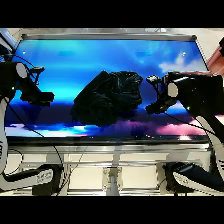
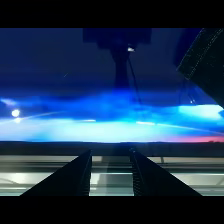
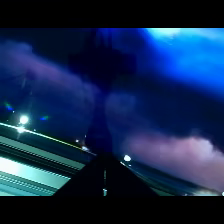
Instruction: Fold the clothes and pants, and hang the long-sleeved shirts on hangers.
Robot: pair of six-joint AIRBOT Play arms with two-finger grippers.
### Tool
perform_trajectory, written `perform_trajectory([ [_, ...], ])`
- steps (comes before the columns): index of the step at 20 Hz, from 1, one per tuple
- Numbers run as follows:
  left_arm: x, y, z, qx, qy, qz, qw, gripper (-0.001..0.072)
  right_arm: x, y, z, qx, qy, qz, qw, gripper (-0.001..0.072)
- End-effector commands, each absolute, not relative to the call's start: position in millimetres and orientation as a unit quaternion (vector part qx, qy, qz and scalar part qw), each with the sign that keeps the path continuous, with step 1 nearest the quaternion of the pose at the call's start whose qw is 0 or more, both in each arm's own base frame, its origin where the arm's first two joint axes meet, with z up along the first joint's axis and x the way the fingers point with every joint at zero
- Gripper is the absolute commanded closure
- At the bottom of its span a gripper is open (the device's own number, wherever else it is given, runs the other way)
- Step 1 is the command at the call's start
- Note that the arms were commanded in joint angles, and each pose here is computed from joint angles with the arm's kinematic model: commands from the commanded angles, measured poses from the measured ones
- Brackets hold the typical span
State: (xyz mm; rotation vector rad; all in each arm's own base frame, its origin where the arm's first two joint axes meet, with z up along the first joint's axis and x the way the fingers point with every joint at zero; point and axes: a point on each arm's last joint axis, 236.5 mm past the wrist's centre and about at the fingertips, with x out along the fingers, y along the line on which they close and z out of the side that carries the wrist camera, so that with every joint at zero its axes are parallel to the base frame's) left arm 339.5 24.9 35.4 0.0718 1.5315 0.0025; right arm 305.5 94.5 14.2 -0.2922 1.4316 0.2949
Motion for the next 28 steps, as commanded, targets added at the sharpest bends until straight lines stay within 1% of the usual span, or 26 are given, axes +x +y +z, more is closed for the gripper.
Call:
perform_trajectory([
  [1, 340, 25, 35, 0.032, 0.693, 0.001, 0.720, 0.0406, 305, 103, 14, -0.118, 0.649, 0.147, 0.737, 0.0684],
  [7, 340, 25, 35, 0.032, 0.693, 0.002, 0.720, 0.0406, 307, 104, 14, -0.116, 0.646, 0.148, 0.740, 0.0684],
  [10, 340, 25, 35, 0.032, 0.693, 0.002, 0.720, 0.0406, 311, 105, 15, -0.129, 0.636, 0.160, 0.744, 0.0684],
  [15, 340, 25, 35, 0.031, 0.692, 0.001, 0.721, 0.0406, 341, 114, 22, -0.124, 0.585, 0.161, 0.785, 0.0684],
  [17, 349, 25, 36, 0.032, 0.678, 0.001, 0.734, 0.0406, 348, 116, 24, -0.123, 0.572, 0.162, 0.794, 0.0684],
  [22, 354, 23, 36, 0.032, 0.672, 0.001, 0.740, 0.0406, 366, 114, 24, -0.134, 0.547, 0.156, 0.812, 0.0684],
  [23, 362, 23, 34, 0.034, 0.661, 0.001, 0.750, 0.0405, 370, 115, 24, -0.141, 0.540, 0.160, 0.814, 0.0642],
  [24, 370, 21, 31, 0.038, 0.653, -0.008, 0.756, 0.0370, 373, 116, 21, -0.150, 0.536, 0.168, 0.814, 0.0406],
  [25, 377, 13, 25, 0.038, 0.650, -0.030, 0.758, 0.0084, 376, 118, 15, -0.157, 0.535, 0.176, 0.811, 0.0160],
  [26, 381, 4, 16, 0.033, 0.652, -0.051, 0.756, 0.0018, 376, 122, 4, -0.177, 0.540, 0.198, 0.798, 0.0108],
  [28, 380, -19, -6, 0.011, 0.671, -0.100, 0.734, 0.0027, 373, 138, -17, -0.204, 0.543, 0.260, 0.772, 0.0116],
])
